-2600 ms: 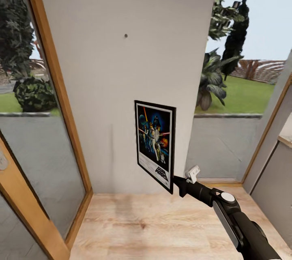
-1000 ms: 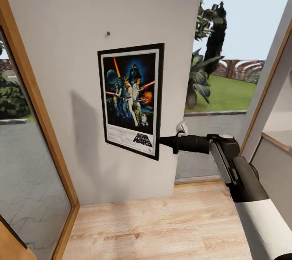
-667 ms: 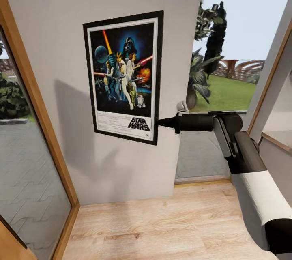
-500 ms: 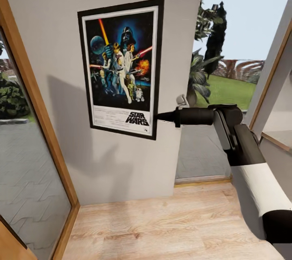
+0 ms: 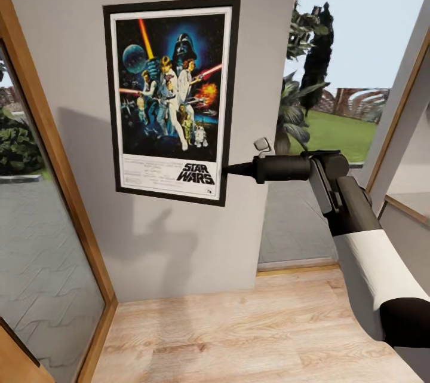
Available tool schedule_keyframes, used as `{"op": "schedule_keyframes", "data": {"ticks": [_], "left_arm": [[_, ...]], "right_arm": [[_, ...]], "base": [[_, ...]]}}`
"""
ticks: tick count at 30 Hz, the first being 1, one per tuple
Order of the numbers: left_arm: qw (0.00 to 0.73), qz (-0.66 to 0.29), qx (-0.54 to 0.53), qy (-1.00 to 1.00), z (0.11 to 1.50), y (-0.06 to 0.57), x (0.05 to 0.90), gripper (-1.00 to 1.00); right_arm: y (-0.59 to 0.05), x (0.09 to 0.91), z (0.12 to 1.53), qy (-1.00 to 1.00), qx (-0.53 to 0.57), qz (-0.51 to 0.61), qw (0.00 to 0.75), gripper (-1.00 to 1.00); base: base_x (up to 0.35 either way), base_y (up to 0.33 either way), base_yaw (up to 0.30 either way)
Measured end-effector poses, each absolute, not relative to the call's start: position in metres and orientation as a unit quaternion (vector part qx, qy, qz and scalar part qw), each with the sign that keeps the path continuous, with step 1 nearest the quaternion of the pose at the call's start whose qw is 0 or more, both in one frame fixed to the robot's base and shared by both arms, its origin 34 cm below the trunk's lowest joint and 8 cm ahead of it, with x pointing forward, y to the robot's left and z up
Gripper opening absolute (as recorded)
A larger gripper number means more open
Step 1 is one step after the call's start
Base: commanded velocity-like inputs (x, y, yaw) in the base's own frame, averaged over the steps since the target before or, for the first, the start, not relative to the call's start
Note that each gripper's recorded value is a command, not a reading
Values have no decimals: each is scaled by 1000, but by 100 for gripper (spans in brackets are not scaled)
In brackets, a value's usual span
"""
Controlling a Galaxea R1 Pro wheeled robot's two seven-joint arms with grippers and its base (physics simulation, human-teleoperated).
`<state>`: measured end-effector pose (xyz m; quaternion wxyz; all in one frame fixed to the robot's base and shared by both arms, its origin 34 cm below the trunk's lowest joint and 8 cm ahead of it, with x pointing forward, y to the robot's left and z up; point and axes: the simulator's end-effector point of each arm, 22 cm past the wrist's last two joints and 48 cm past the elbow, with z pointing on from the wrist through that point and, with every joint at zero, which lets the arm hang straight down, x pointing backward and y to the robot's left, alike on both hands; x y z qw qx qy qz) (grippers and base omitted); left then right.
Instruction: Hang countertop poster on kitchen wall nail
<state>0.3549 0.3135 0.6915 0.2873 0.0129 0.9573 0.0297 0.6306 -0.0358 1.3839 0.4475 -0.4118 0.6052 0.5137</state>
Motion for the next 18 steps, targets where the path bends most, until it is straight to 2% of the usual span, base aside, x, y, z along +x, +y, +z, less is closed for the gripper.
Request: {"op": "schedule_keyframes", "data": {"ticks": [18], "left_arm": [[287, 30, 13, 957, 692, 314, 355, 100]], "right_arm": [[-36, 621, 1388, 591, -427, 520, 445, -100]], "base": [[0, 0, 0]]}}
